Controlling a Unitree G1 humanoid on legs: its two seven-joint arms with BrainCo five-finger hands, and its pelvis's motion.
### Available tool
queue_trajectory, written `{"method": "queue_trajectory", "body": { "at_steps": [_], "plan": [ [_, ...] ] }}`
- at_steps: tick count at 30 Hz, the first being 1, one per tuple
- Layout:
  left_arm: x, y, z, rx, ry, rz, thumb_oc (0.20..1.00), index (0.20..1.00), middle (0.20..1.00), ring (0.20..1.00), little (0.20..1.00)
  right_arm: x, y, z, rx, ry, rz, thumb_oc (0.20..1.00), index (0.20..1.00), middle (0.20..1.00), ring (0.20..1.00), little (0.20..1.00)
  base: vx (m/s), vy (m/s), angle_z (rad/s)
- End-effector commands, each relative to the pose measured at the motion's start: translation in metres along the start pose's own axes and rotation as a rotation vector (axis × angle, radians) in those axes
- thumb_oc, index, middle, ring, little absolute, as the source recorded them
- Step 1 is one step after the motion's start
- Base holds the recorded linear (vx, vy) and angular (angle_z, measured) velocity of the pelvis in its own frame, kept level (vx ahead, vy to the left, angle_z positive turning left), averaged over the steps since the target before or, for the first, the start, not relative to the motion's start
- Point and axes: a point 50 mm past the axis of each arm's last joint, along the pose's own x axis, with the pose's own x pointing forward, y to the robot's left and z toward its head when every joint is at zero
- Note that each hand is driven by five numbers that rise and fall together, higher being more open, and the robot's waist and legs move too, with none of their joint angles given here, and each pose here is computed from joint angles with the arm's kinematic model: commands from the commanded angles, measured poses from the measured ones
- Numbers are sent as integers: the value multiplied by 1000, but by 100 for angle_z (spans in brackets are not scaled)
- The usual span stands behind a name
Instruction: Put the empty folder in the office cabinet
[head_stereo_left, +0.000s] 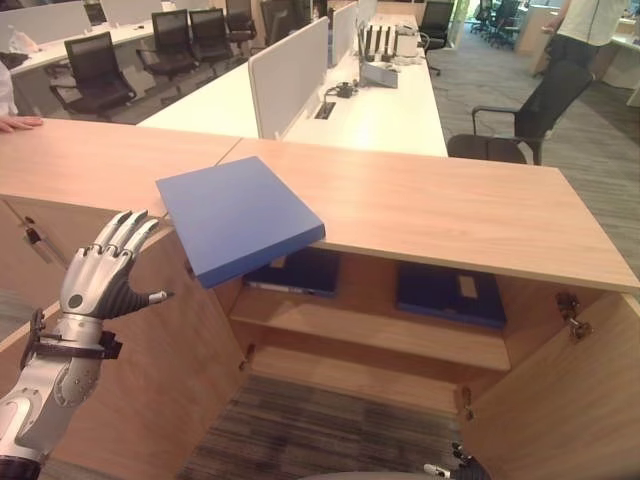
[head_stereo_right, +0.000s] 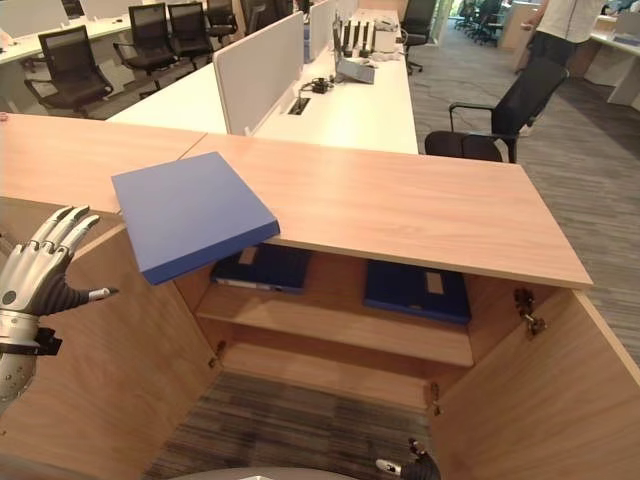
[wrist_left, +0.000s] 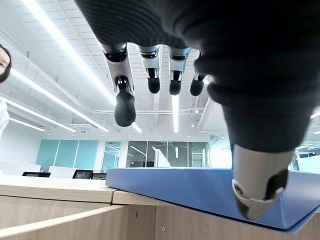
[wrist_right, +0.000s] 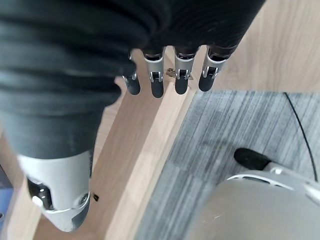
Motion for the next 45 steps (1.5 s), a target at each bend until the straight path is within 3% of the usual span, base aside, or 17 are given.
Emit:
{"method": "queue_trajectory", "body": {
  "at_steps": [1, 16, 34, 45],
  "plan": [
    [23, 16, -1, 69, -76, 47, 1000, 1000, 1000, 1000, 1000, 7, -6, 22, 102, -87, -38, 1000, 1000, 1000, 1000, 1000, 0, 10, -6],
    [28, 6, 0, 91, -115, -42, 1000, 1000, 1000, 1000, 1000, 7, -9, 18, 213, -57, -69, 1000, 1000, 1000, 1000, 1000, 1, 0, -1],
    [44, 9, 9, 111, -175, -39, 1000, 1000, 1000, 1000, 1000, 6, -4, 8, 263, -3, -52, 1000, 1000, 1000, 1000, 1000, 4, -1, -3],
    [42, -6, 3, 134, -157, -125, 1000, 1000, 1000, 1000, 1000, 6, -6, 7, 384, -4, -77, 1000, 1000, 1000, 1000, 1000, 0, 0, 0]
  ]
}}
